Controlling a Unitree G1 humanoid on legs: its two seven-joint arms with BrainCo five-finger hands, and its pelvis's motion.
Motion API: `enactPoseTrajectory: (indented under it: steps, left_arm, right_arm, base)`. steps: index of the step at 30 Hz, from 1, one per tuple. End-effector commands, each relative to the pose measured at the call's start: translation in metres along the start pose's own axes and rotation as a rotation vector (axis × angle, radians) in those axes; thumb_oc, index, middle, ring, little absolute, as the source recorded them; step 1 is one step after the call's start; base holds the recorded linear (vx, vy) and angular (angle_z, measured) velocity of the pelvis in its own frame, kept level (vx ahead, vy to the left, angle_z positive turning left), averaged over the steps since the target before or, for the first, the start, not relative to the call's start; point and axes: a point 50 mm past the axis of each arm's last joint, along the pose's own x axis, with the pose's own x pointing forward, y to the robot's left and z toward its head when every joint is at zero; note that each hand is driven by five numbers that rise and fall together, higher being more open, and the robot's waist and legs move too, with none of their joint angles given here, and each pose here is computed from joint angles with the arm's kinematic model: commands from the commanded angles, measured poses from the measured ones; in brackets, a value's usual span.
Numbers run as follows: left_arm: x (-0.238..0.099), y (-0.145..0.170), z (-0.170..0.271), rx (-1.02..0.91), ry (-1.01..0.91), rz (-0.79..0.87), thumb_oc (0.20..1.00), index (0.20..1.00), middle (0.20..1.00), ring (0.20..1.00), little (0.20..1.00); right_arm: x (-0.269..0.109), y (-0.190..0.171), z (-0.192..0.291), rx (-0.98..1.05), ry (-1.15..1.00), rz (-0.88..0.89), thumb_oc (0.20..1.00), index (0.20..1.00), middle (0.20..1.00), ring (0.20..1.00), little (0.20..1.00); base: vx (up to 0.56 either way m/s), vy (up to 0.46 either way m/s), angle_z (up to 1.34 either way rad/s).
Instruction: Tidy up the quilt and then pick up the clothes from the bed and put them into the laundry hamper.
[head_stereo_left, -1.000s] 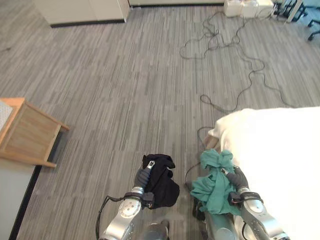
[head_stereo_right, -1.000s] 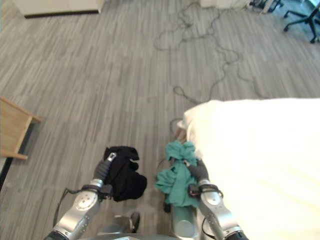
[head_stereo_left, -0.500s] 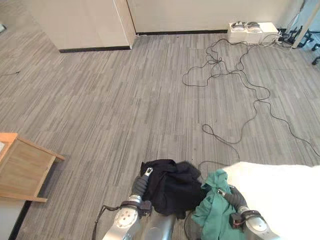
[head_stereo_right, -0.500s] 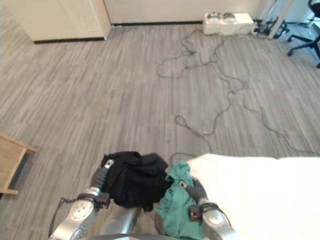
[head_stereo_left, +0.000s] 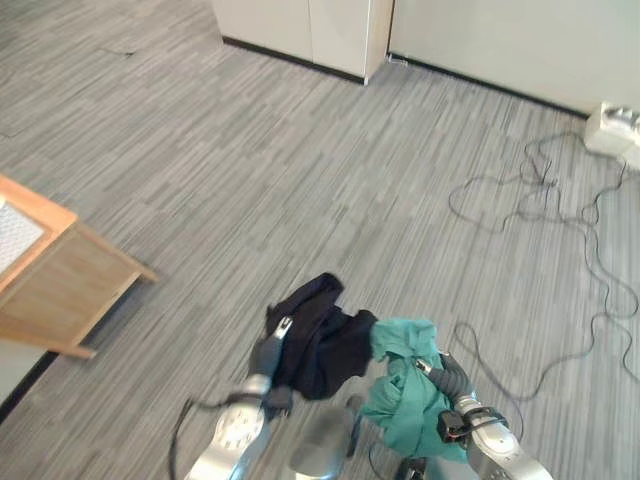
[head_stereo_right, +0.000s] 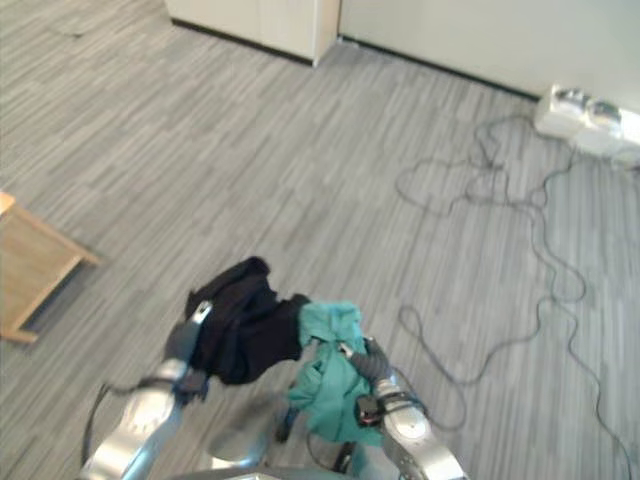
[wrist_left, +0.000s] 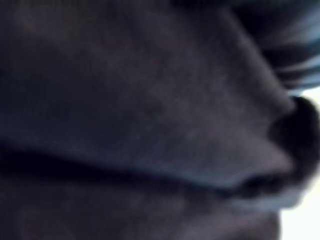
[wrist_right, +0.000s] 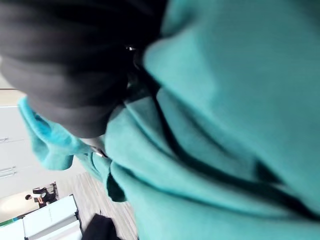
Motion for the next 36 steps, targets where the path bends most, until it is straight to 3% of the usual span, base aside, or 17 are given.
enactPoseTrajectory:
  steps: [1,8,13,26,29,36]
  left_arm:
    - [-0.004,-0.013,0.027,-0.087,-0.174,-0.059,0.200,0.200,0.200,0.200,0.200]
    - [-0.006,-0.002,0.030,-0.091,-0.126,-0.077,0.200,0.200,0.200,0.200,0.200]
    - [0.000,-0.015,0.030,-0.068,-0.108,-0.176,0.200,0.200,0.200,0.200,0.200]
    - [-0.006,-0.020,0.037,-0.080,-0.240,-0.124,0.200,0.200,0.200,0.200,0.200]
    - [0.002,-0.025,0.040,-0.060,-0.230,-0.141,0.200,0.200,0.200,0.200,0.200]
    - [0.008,-0.032,0.044,-0.071,-0.195,-0.072,0.200,0.200,0.200,0.200,0.200]
  right_arm:
    - [-0.007,-0.015,0.014,-0.025,-0.079,-0.008,0.200,0.200,0.200,0.200,0.200]
    - [-0.010,-0.037,0.021,0.015,-0.067,-0.073,0.200,0.200,0.200,0.200,0.200]
    - [-0.015,-0.057,0.017,0.026,-0.018,-0.118,0.200,0.200,0.200,0.200,0.200]
    - [-0.010,-0.044,0.001,-0.043,-0.059,-0.085,0.200,0.200,0.200,0.200,0.200]
    - [-0.013,-0.041,-0.005,-0.004,-0.044,-0.128,0.200,0.200,0.200,0.200,0.200]
    - [-0.022,-0.019,-0.002,-0.033,-0.028,-0.046,0.200,0.200,0.200,0.200,0.200]
  base:
    - [0.74,-0.156,1.49]
    - [0.71,-0.196,1.46]
    - [0.45,-0.269,1.45]
    - [0.44,0.089,0.12]
    - [0.54,0.330,-0.10]
    - [0.50,0.309,0.56]
